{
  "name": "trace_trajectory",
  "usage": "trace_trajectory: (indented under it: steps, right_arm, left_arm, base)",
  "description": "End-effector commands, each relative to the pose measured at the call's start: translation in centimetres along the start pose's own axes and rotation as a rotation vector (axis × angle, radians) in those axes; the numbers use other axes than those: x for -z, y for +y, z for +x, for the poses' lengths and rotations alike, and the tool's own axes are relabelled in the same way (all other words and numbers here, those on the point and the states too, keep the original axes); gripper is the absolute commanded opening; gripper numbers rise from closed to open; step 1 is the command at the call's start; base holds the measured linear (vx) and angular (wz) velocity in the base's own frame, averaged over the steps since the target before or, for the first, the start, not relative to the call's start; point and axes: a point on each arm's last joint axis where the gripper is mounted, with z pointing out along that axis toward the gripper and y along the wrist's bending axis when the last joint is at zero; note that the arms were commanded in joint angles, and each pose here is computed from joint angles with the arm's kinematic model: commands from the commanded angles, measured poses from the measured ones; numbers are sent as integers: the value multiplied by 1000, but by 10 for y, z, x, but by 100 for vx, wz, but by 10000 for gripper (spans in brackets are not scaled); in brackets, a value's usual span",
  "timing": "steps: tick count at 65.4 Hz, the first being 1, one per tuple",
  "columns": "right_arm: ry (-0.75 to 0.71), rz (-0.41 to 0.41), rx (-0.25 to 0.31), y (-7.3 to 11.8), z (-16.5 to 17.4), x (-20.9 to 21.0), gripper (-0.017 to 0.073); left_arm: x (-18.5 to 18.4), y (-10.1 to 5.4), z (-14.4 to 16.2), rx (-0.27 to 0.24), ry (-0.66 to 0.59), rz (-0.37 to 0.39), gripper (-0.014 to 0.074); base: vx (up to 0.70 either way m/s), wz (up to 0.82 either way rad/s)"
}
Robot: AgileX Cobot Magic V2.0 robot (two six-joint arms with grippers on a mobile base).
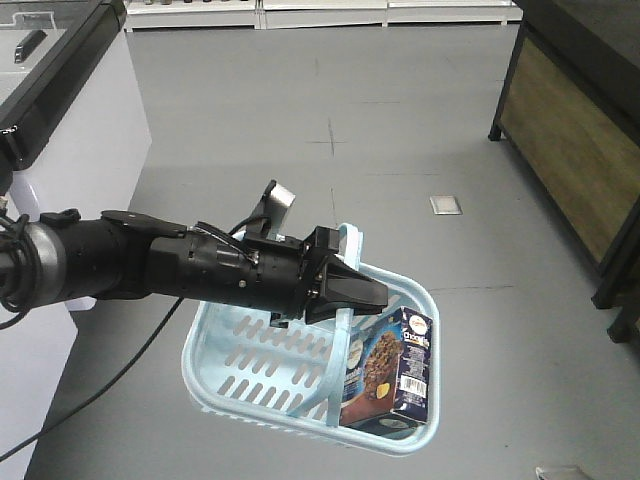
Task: Left arm holds basket, right arm returns cookies
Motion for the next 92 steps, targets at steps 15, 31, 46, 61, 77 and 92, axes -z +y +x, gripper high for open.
trace_trajectory:
  steps: [15,31,46,61,77,92]
  right_arm:
    - [-66,-8,16,1,-1,0,-6]
    - [-66,-8,16,1,-1,0,-6]
    - [-66,-8,16,1,-1,0,-6]
    - [-66,-8,16,1,-1,0,-6]
    - [-66,-8,16,1,-1,0,-6]
    - [-66,-8,16,1,-1,0,-6]
  left_arm:
    - [9,-42,-4,-39,-49,161,-3]
    - [9,-42,-4,-39,-49,161,-3]
    - [9,-42,-4,-39,-49,161,-3]
    - [9,-42,-4,-39,-49,161,-3]
    - [9,-42,-4,-39,-50,160,-3]
    - [9,-42,-4,-39,-50,160,-3]
  base:
    - [27,7]
    - [29,6]
    - [28,8]
    - [33,5]
    - [38,-3]
    - [40,-5]
